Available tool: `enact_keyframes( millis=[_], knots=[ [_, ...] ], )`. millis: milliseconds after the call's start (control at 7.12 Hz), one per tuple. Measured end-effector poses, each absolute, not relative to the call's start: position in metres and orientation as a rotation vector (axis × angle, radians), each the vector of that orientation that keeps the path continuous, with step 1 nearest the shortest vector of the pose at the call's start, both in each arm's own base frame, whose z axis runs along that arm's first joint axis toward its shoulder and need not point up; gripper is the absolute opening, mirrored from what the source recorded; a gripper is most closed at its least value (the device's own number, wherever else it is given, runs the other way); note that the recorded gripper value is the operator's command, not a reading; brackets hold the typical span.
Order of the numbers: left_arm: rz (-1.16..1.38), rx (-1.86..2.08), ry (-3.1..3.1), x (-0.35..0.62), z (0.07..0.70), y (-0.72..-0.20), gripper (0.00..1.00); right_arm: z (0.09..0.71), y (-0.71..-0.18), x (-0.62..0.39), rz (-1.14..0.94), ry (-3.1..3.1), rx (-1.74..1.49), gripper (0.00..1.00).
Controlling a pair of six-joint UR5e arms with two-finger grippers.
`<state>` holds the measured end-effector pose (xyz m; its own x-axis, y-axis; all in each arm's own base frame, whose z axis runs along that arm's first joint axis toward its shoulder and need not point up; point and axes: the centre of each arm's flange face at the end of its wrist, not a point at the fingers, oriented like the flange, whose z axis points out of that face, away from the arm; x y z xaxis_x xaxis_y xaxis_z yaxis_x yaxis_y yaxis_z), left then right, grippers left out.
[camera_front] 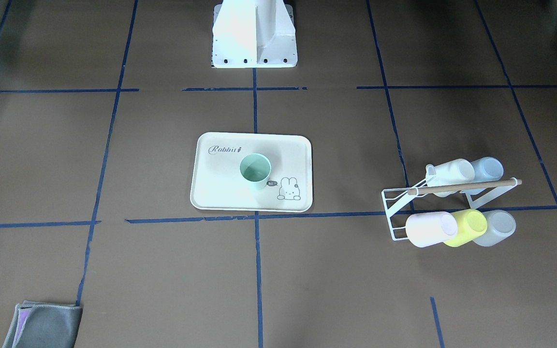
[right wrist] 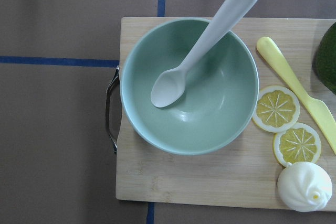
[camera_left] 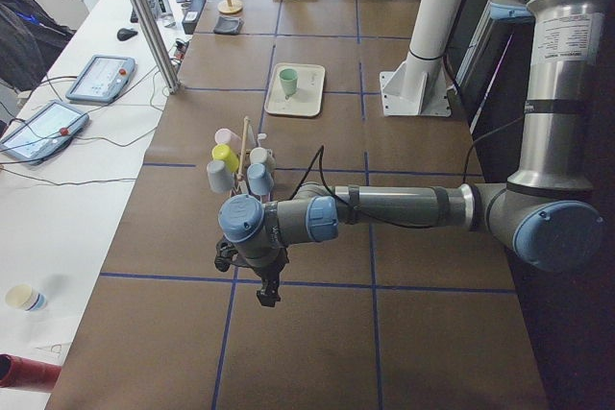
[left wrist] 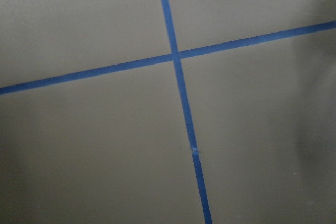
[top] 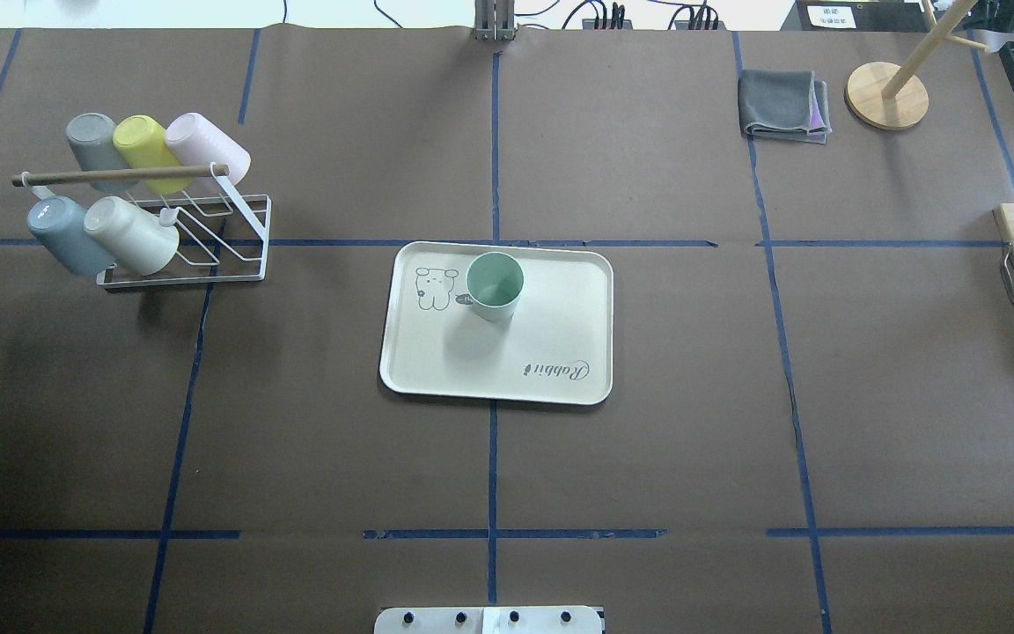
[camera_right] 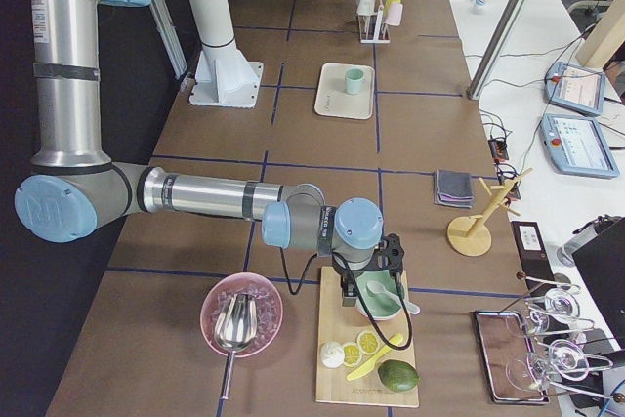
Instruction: Pick up and place green cup on tray
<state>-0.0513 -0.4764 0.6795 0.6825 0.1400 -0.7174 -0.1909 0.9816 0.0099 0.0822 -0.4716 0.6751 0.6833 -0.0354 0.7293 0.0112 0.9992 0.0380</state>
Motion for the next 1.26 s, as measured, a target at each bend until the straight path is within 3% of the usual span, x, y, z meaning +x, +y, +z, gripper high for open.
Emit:
enact_keyframes(
  millis=[1264],
  knots=[
    [0.15, -0.033, 0.791, -0.06, 0.65, -0.468, 1.0, 0.667, -0.479, 0.081, -0.01, -0.831, 0.034, 1.0]
  ],
)
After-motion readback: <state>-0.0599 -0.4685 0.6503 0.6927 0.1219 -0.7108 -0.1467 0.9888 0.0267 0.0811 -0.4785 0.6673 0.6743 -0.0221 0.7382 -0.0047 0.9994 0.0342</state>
